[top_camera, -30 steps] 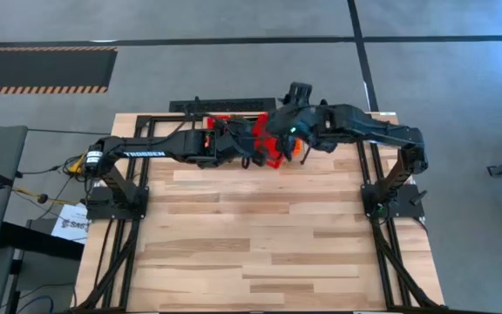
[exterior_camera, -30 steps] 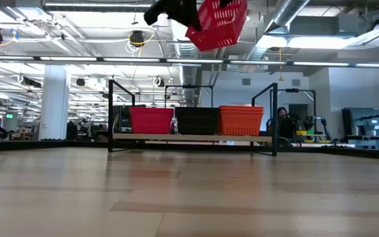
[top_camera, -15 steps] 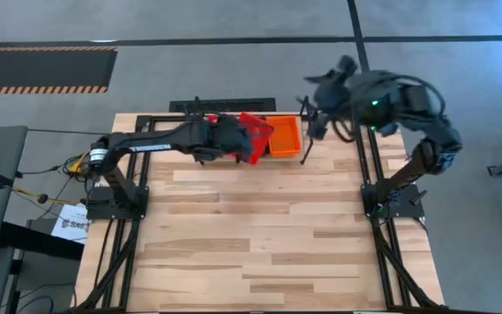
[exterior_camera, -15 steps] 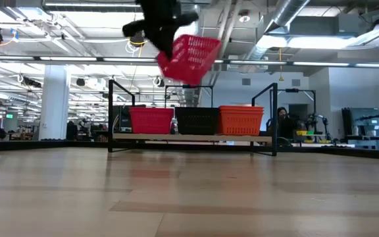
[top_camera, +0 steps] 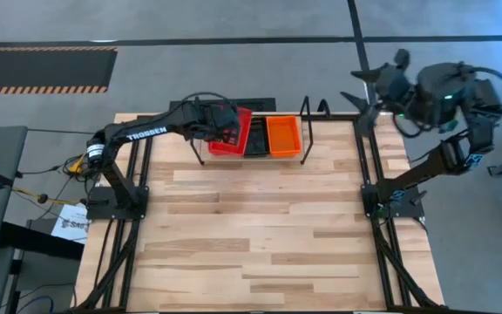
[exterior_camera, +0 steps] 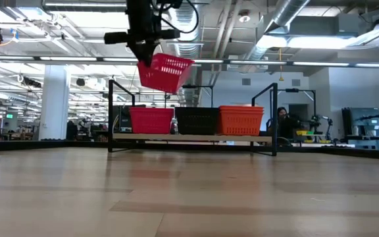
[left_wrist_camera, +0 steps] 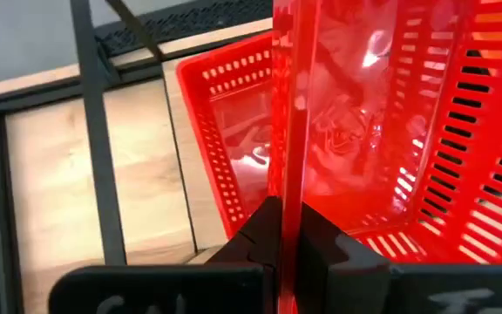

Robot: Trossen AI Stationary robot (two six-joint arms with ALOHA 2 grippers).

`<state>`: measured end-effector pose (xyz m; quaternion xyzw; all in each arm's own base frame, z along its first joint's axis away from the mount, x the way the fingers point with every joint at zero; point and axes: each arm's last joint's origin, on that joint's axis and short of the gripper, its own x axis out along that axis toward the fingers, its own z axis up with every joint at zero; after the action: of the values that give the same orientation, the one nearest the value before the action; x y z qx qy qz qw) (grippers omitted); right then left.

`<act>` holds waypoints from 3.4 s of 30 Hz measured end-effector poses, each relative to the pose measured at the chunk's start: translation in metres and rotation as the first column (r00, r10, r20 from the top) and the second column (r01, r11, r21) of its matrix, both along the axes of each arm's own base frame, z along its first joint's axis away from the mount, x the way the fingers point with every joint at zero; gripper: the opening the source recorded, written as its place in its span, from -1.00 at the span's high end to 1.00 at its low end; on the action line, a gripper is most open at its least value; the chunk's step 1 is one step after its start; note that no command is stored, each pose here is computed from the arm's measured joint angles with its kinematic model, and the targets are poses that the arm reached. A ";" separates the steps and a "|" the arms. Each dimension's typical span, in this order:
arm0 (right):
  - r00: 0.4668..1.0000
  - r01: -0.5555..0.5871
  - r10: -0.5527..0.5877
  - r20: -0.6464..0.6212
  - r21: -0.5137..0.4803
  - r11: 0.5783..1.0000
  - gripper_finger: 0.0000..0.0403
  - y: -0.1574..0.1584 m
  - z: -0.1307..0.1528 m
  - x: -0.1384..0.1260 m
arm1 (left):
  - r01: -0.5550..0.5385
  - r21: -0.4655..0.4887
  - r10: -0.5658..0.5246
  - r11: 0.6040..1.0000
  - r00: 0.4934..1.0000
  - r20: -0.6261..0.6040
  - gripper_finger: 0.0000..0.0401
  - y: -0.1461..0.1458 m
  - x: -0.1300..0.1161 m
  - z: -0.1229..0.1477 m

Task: Stack baskets on shelf by color
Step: Stack the red bin on top of the red bin on the shelf, then adjust the stacked black bins on the shelf

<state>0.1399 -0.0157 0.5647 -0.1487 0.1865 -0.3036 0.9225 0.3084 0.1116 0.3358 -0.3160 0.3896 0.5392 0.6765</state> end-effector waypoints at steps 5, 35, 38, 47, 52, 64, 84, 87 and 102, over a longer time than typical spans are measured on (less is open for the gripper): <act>0.999 0.009 -0.008 -0.051 0.019 1.000 -0.22 0.000 -0.005 -0.009 | -0.041 -0.038 0.040 0.998 0.999 -0.020 1.00 0.016 -0.009 -0.001; 0.984 0.000 0.001 -0.177 0.003 1.000 -0.22 0.000 -0.015 -0.001 | -0.174 -0.147 0.186 0.974 0.980 0.071 1.00 0.063 -0.030 -0.054; 0.984 -0.001 0.001 -0.178 0.001 1.000 -0.22 0.000 -0.015 -0.001 | -0.200 -0.158 0.214 0.967 0.974 0.076 1.00 0.061 -0.038 -0.046; 0.984 -0.001 0.001 -0.178 0.002 1.000 -0.22 0.000 -0.015 -0.001 | -0.221 -0.280 0.250 0.934 0.965 0.074 1.00 0.056 -0.038 -0.070; 0.984 -0.001 0.001 -0.177 0.002 1.000 -0.22 0.000 -0.015 -0.001 | -0.218 -0.289 0.254 0.932 0.963 0.091 1.00 0.055 -0.037 -0.084; 0.981 0.000 0.000 -0.192 0.003 1.000 -0.22 0.000 -0.017 0.006 | -0.172 -0.189 0.188 0.967 0.980 0.067 0.71 0.058 -0.039 -0.080; 0.949 0.096 -0.092 -0.300 -0.001 0.995 -0.22 -0.016 -0.030 0.032 | 0.161 -0.178 -0.124 0.971 0.972 0.200 0.00 0.043 -0.018 -0.008; 0.931 0.160 -0.144 -0.336 0.022 0.987 -0.22 -0.023 -0.035 0.027 | 0.238 -0.164 -0.208 0.957 0.961 0.182 0.00 0.019 -0.008 -0.005; 0.912 0.251 -0.145 -0.384 0.243 0.937 0.63 -0.055 -0.059 0.045 | 0.276 0.037 -0.267 0.960 0.949 -0.171 0.00 -0.123 -0.026 -0.001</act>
<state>0.1844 -0.0703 0.5060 -0.0466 0.4088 -0.3338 0.8481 0.2820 -0.0119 0.3350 -0.1933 0.4672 0.4766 0.7191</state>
